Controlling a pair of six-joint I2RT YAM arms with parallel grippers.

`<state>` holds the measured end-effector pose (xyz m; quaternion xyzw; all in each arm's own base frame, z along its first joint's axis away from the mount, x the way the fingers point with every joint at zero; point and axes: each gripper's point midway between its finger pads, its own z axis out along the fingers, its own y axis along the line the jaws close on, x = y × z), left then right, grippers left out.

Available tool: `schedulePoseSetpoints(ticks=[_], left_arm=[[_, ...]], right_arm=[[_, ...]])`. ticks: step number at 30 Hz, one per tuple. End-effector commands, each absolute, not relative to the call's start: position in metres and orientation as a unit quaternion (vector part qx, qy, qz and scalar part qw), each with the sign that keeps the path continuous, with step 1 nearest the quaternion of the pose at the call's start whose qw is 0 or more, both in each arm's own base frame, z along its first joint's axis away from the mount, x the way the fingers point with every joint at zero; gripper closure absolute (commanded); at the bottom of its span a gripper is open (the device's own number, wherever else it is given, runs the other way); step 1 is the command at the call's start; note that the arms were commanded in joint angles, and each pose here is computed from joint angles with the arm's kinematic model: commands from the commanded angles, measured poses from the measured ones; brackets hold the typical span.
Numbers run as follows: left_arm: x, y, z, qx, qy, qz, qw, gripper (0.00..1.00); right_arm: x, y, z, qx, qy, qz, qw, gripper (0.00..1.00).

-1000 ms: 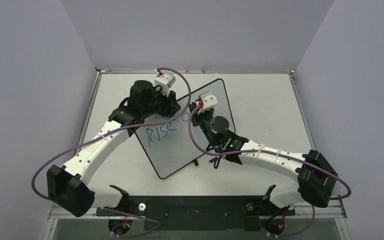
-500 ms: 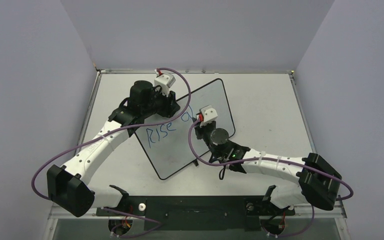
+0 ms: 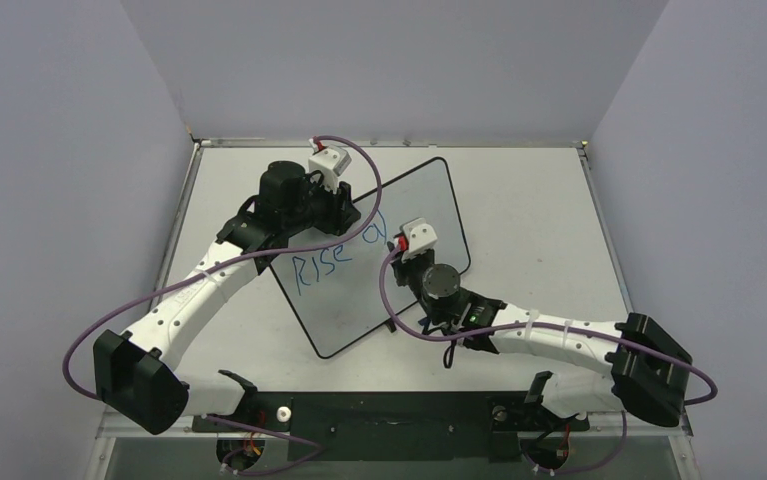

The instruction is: Write a sentence on the whiteboard

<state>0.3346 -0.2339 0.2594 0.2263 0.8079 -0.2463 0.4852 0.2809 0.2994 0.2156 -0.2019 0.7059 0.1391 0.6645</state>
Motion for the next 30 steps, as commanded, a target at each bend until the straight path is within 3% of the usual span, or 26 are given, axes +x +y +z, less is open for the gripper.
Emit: schedulePoseSetpoints(ticks=[1, 11, 30], left_arm=[[0.338, -0.24, 0.309, 0.234, 0.756, -0.265, 0.551, 1.0], [0.338, -0.24, 0.309, 0.234, 0.756, -0.264, 0.551, 1.0], [0.337, -0.24, 0.31, 0.235, 0.755, -0.262, 0.553, 1.0]], right_arm=[[0.281, 0.291, 0.267, -0.17, 0.674, 0.148, 0.704, 1.0], [0.298, 0.296, 0.297, -0.161, 0.655, 0.146, 0.724, 1.0], [0.314, 0.312, 0.281, -0.168, 0.665, 0.137, 0.715, 1.0]])
